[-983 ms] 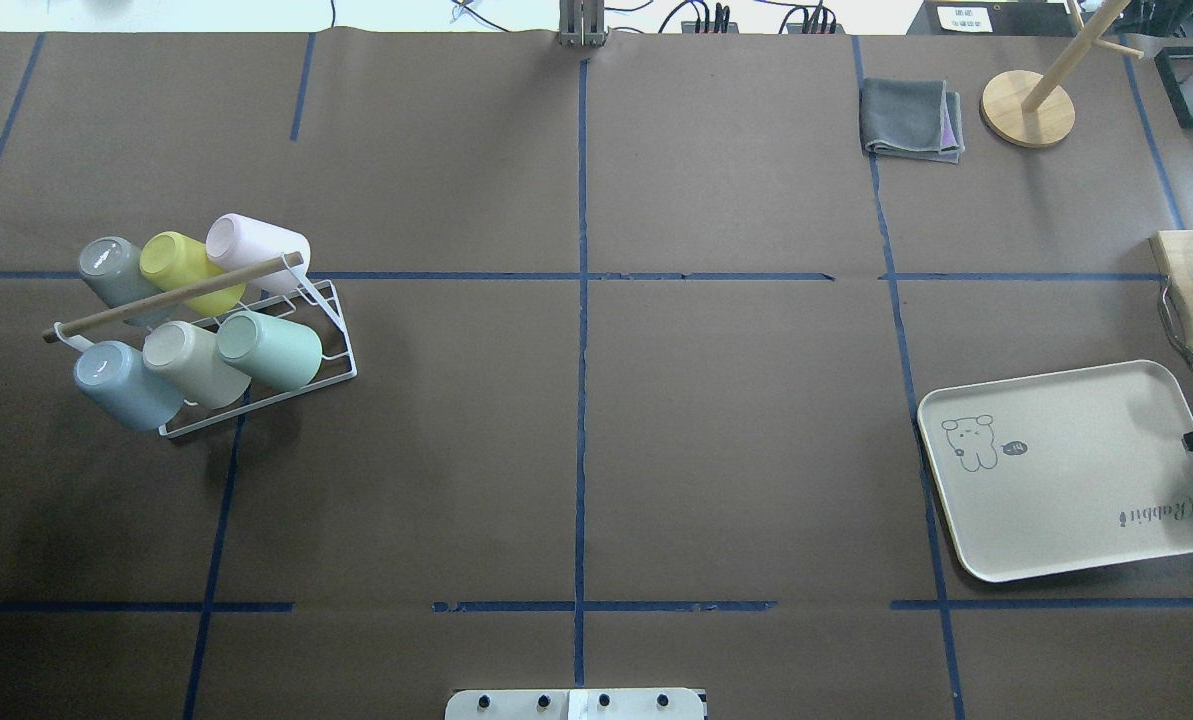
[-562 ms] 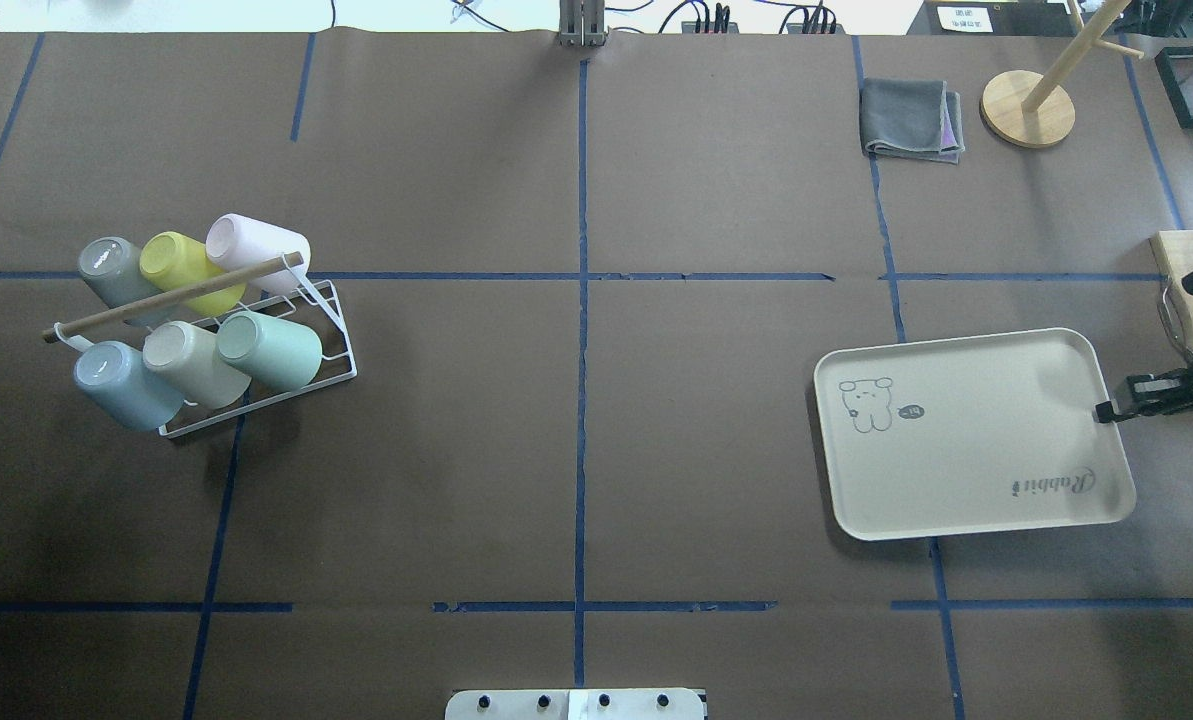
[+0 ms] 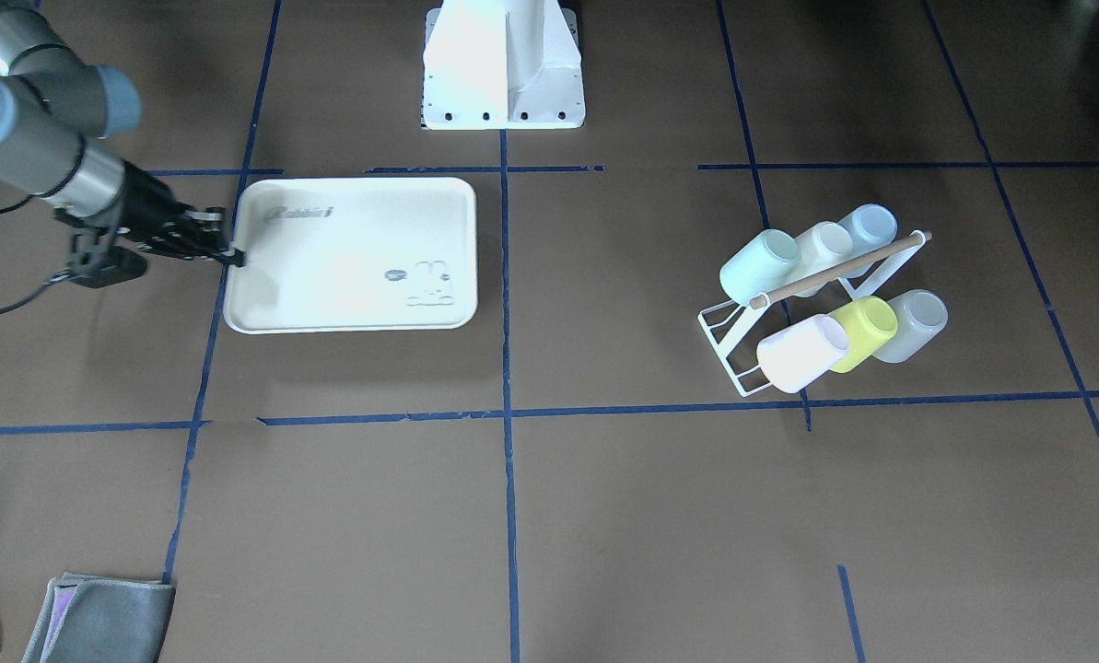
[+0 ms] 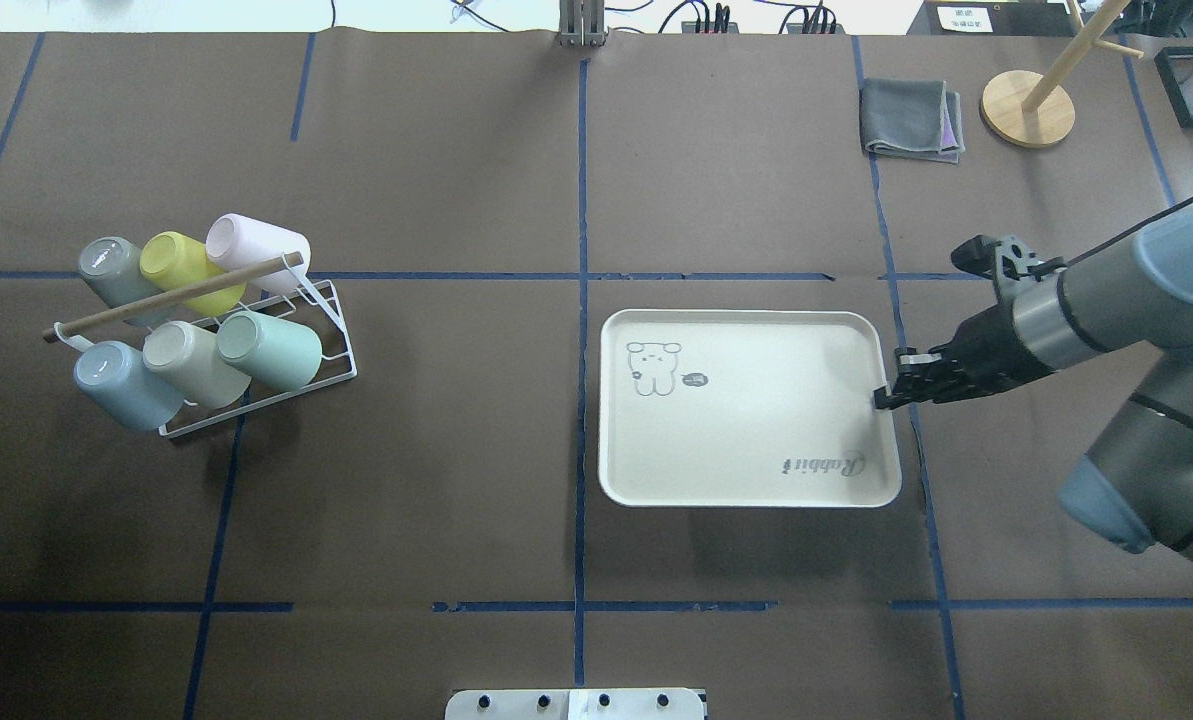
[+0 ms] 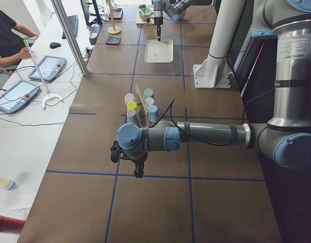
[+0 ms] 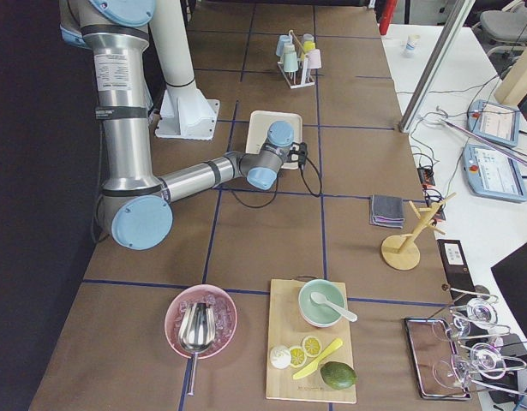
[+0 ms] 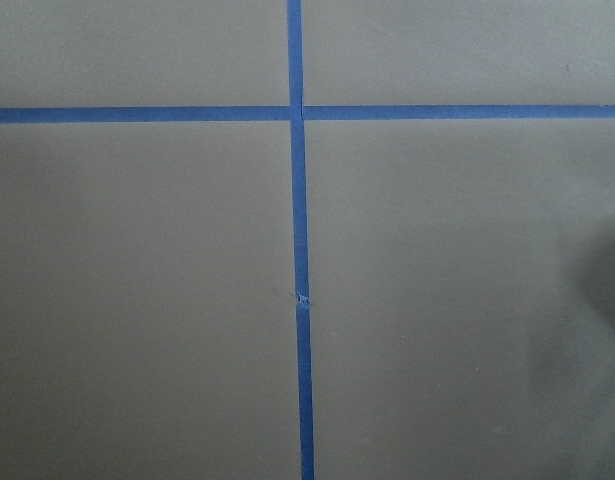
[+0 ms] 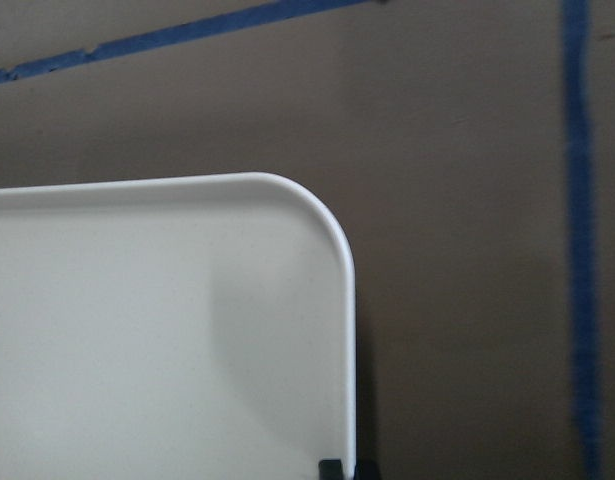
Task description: Pick up and place green cup on tray
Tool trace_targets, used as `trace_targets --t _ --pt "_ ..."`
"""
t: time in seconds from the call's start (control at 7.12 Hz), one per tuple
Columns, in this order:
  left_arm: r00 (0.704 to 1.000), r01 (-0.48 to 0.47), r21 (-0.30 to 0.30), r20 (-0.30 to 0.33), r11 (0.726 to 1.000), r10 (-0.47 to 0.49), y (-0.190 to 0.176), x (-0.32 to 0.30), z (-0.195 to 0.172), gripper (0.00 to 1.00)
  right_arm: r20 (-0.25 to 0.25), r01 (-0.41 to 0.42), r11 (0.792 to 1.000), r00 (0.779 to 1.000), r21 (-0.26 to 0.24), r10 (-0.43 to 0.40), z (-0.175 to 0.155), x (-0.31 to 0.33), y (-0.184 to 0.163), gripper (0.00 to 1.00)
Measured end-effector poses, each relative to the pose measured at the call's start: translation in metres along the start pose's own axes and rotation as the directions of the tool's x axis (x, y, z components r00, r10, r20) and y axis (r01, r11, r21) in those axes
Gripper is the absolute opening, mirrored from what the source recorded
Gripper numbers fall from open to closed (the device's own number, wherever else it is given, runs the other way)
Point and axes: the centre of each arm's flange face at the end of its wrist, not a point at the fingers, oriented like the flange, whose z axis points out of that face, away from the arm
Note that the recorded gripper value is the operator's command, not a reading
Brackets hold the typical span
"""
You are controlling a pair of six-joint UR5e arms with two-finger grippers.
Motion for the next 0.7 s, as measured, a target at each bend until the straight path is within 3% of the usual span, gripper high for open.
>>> trace_targets --t 0.28,0.7 --pt "1.0 -0.005 0.004 0.0 1.0 0.005 0.0 0.003 -0.002 1.0 -0.031 -0.054 0.999 0.998 0.004 0.054 0.06 -0.092 0.021 0.0" --pt "1.0 -0.01 0.01 0.001 1.0 0.01 0.0 0.006 -0.005 1.0 -0.102 -0.059 0.998 0.993 0.023 0.061 0.1 -0.135 0.035 0.02"
